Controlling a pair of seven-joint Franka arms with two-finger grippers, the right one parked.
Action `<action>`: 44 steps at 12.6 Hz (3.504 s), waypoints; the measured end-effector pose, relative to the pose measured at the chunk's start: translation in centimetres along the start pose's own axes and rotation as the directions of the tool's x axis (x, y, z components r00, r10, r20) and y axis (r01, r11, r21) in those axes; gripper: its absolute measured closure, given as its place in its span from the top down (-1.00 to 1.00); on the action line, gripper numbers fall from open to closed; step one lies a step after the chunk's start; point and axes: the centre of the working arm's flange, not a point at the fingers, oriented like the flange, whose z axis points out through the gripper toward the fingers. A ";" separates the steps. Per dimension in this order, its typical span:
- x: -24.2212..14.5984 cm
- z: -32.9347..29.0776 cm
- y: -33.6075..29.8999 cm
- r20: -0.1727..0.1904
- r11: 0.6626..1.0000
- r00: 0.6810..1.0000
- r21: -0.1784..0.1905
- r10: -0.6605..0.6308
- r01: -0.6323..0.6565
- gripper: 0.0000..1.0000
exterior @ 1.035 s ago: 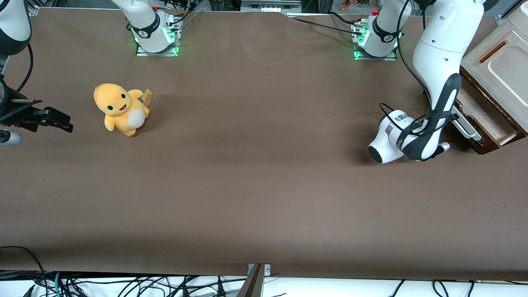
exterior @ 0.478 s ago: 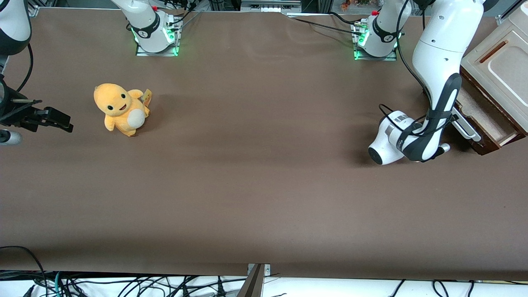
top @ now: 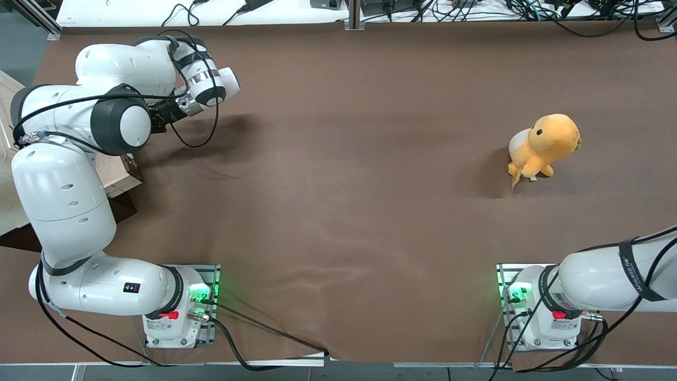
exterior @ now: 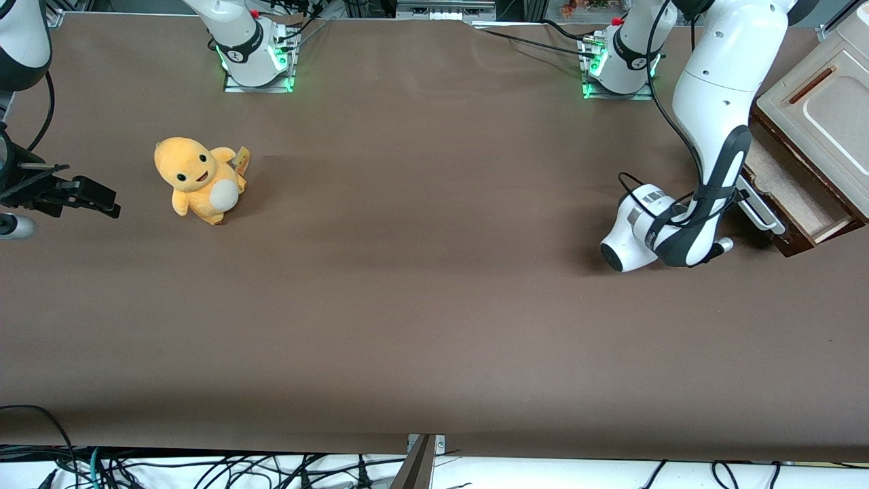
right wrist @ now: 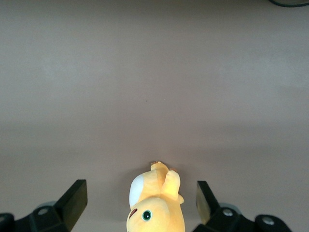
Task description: Open lower drawer with left arm only
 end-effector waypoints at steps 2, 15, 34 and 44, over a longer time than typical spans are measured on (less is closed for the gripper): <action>0.0 -0.1 -0.1 0.001 1.000 1.000 -0.002 -0.002 0.002 -0.64; 0.8 -1.5 -1.1 0.006 0.999 1.000 -0.031 0.023 -0.022 1.00; 4.2 -21.4 -31.0 -0.412 0.170 0.872 -0.870 0.264 -0.462 1.00; 2.6 -10.6 -38.8 -0.576 0.118 0.817 -0.813 -0.020 -0.570 1.00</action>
